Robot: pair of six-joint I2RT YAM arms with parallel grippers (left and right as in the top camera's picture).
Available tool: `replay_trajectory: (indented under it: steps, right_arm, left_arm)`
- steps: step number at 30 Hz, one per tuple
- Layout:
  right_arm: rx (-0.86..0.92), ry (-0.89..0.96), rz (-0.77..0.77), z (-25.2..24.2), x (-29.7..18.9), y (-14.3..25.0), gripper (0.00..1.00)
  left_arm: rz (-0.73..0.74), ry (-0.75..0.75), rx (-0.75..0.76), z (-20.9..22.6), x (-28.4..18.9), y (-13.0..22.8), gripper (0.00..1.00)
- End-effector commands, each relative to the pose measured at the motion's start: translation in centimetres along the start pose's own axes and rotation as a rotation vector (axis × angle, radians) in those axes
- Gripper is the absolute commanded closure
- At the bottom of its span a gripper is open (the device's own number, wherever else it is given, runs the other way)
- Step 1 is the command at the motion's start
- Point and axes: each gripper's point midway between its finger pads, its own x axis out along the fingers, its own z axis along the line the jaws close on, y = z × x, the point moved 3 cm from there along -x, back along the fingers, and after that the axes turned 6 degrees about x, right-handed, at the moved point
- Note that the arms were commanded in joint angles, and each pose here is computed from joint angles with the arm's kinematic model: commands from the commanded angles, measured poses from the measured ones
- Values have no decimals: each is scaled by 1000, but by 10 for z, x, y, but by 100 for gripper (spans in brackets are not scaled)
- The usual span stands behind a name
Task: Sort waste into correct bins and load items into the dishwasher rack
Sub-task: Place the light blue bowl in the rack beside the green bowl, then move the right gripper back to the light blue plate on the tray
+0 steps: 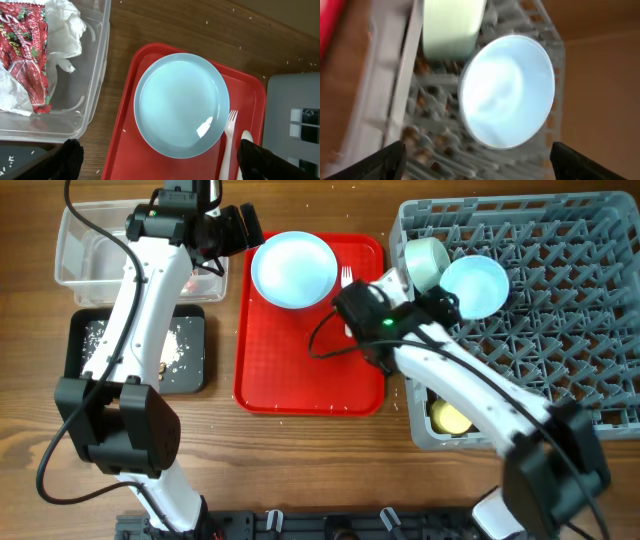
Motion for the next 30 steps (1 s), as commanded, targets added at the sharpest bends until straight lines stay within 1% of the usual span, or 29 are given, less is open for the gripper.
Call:
replay_trajectory:
  steps: [1,3,4,5,7,10,12,14,17,20,24,27,30]
  right_arm:
    - [340,-213,-128,-46,-31,-25,6]
    - [458,-350,-171,-65,-40,-28,9]
    - [506,-409,-174,-73,-41,-26,10]
    - [602,-436,-158,-85,-38,-22,10]
    - [849,-445,-77,-107,-18,-11,17]
    - [1057,-545,33,-120,14,1,30]
    - [1134,-571,91,-125,32,8,30]
    - [1169,-597,157,-124,52,17,31]
    - [1163,-591,239,-113,74,27,32]
    - [1132,-584,307,-96,94,31,43]
    - [1098,-583,397,-74,112,40,61]
    - [1091,-582,418,-70,115,43,67]
    - [1090,-575,418,-71,116,44,76]
  left_arm:
    - [-27,7,-2,-3,-8,-6,0]
    - [-27,6,-2,-3,-8,-6,0]
    - [-27,7,-2,-3,-8,-6,0]
    - [-27,6,-2,-3,-8,-6,0]
    - [-27,7,-2,-3,-8,-6,0]
    - [-27,7,-2,-3,-8,-6,0]
    - [-27,7,-2,-3,-8,-6,0]
    - [-27,7,-2,-3,-8,-6,0]
    - [-27,7,-2,-3,-8,-6,0]
    - [-27,6,-2,-3,-8,-6,0]
    - [-27,6,-2,-3,-8,-6,0]
    - [-27,7,-2,-3,-8,-6,0]
    - [-27,7,-2,-3,-8,-6,0]
